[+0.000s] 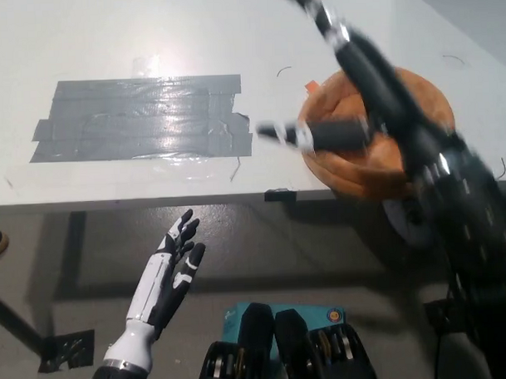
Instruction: An emotional support dumpling is kept in a soft plate infront in the middle of the desk infront of the robot. The robot extends its right arm to pick up the dumpling and hands it to a person
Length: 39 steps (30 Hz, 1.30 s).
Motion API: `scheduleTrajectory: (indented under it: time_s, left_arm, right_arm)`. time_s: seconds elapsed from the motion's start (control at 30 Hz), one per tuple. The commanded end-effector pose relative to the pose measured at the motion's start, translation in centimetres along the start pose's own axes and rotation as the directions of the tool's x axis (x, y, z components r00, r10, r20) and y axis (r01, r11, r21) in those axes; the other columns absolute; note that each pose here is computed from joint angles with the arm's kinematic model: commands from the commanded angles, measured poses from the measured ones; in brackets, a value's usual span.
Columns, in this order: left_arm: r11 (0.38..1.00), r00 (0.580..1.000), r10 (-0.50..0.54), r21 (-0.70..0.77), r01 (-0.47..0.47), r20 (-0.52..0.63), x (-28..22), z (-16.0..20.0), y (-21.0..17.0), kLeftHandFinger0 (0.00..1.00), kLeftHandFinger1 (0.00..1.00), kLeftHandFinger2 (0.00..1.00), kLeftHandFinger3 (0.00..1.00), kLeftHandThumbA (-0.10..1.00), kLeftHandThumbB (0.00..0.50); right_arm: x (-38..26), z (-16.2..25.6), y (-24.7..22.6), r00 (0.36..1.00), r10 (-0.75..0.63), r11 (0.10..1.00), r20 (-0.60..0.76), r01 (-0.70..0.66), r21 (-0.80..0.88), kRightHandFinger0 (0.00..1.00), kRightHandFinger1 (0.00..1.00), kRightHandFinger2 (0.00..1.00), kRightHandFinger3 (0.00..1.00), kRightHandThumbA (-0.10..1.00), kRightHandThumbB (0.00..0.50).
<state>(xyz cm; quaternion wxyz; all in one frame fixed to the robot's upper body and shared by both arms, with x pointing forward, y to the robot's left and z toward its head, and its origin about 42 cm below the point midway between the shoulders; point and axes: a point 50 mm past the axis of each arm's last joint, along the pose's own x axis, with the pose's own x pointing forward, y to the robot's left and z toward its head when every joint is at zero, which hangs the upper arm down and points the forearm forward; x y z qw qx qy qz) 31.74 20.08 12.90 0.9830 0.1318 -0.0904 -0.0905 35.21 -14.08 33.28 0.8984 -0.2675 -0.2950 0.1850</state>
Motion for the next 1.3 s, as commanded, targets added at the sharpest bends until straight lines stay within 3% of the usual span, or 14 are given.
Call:
scheduleTrajectory:
  time_s: [0.0, 0.23, 0.6, 0.67, 1.27]
  left_arm:
    - [0.999, 0.995, 0.021, 0.024, -0.023, 0.093, 2.2, 1.9, 1.5, 1.00, 1.00, 1.00, 1.00, 0.92, 0.058]
    - [0.999, 0.994, 0.032, 0.024, -0.035, 0.105, 2.7, 2.2, 1.7, 1.00, 1.00, 1.00, 1.00, 0.93, 0.050]
    - [1.000, 0.998, 0.018, 0.015, -0.019, 0.063, 1.2, 1.1, 1.3, 1.00, 1.00, 1.00, 1.00, 0.90, 0.046]
    - [1.000, 0.998, 0.011, 0.013, -0.012, 0.057, 1.0, 0.8, 0.9, 1.00, 1.00, 1.00, 1.00, 0.90, 0.043]
    - [1.000, 1.000, 0.017, 0.015, -0.017, 0.015, -1.3, -0.7, 0.9, 1.00, 1.00, 1.00, 1.00, 0.85, 0.041]
  right_arm:
    - [-5.0, 0.2, 1.5, 0.998, -0.011, 0.997, 0.054, 0.006, 0.074, 1.00, 1.00, 1.00, 1.00, 0.98, 0.358]
    - [-7.5, -3.0, 3.1, 1.000, 0.013, 0.992, -0.008, -0.012, 0.129, 1.00, 1.00, 1.00, 1.00, 1.00, 0.345]
    - [-12.7, -11.3, 6.4, 0.966, 0.067, 0.963, -0.251, 0.003, 0.269, 1.00, 1.00, 1.00, 1.00, 1.00, 0.291]
    - [-13.4, -12.5, 6.9, 0.953, 0.078, 0.957, -0.293, 0.010, 0.289, 1.00, 1.00, 1.00, 1.00, 0.98, 0.306]
    - [-15.6, -13.7, 9.2, 0.926, 0.139, 0.925, -0.352, 0.006, 0.379, 1.00, 1.00, 1.00, 1.00, 1.00, 0.345]
